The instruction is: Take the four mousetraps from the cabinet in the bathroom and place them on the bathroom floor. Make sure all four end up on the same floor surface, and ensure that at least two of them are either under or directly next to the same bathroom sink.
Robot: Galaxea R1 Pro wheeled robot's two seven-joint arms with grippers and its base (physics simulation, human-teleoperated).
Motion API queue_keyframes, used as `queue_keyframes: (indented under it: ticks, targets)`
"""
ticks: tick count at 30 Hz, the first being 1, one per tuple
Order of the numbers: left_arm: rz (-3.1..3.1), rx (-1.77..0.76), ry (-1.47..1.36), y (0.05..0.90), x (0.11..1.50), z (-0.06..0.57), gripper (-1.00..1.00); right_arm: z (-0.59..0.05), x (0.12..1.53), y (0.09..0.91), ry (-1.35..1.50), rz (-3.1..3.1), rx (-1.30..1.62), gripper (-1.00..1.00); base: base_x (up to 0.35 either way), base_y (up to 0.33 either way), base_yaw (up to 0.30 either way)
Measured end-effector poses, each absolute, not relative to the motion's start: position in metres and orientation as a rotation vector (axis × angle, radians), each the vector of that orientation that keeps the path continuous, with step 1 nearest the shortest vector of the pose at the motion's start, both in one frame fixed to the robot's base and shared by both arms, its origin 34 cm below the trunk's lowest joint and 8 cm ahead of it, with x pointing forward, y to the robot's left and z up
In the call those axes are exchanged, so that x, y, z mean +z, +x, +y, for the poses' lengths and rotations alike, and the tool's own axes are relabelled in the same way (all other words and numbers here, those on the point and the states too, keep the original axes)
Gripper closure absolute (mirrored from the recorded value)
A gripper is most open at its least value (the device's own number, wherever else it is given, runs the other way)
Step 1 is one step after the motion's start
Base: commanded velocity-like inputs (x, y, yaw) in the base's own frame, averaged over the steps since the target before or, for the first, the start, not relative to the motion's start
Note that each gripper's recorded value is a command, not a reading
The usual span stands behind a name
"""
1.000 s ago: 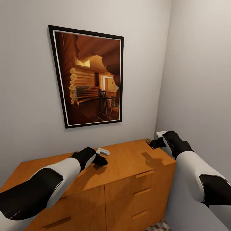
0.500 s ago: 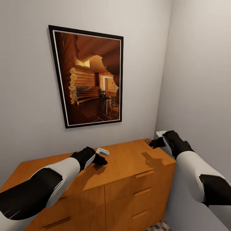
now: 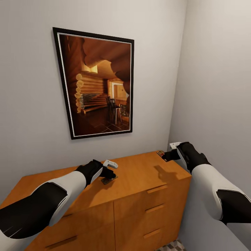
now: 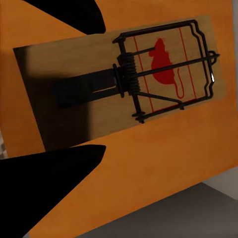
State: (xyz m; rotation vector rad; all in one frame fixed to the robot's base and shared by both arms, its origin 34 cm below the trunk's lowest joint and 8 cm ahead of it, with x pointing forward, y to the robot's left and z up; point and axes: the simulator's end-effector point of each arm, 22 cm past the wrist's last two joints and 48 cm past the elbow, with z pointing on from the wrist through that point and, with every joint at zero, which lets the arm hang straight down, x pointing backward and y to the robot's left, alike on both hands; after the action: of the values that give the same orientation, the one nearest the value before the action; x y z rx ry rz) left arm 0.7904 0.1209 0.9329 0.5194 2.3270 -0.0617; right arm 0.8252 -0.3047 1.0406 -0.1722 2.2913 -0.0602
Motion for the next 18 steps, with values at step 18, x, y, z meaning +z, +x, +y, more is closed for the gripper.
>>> queue_keyframes:
  ticks: [18]
  targets:
    - [2.333, -0.052, 0.516, 0.7890, 0.9285, 0.1245, -1.00, -0.3047, 1.0401, 0.8250, -0.172, 2.292, -0.060, 1.00, 0.000, 0.000, 0.000]
